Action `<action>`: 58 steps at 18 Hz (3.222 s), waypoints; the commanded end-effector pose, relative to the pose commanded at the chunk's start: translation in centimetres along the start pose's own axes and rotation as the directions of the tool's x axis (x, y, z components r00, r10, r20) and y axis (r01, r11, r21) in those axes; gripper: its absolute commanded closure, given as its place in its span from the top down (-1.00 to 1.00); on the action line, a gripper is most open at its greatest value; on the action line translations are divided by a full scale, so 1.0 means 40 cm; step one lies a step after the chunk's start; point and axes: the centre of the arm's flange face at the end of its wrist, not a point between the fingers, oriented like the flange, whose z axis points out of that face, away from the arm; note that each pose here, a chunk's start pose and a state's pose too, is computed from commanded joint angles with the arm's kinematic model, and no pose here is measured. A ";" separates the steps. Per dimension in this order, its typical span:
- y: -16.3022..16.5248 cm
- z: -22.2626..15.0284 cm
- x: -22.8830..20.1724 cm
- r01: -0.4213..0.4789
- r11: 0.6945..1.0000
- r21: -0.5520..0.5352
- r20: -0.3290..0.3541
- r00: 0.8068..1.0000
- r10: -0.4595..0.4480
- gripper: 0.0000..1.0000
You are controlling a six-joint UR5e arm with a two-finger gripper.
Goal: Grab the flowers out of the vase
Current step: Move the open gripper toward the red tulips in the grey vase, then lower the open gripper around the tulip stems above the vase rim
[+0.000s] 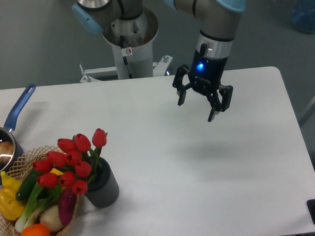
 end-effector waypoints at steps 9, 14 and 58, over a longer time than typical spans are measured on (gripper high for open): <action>0.003 0.043 0.045 -0.001 1.000 -0.001 -0.046 0.999 0.001 1.00; -0.047 0.106 0.096 -0.010 1.000 0.026 -0.124 0.992 0.014 1.00; -0.196 0.382 0.183 0.017 0.914 0.405 -0.329 0.936 0.128 1.00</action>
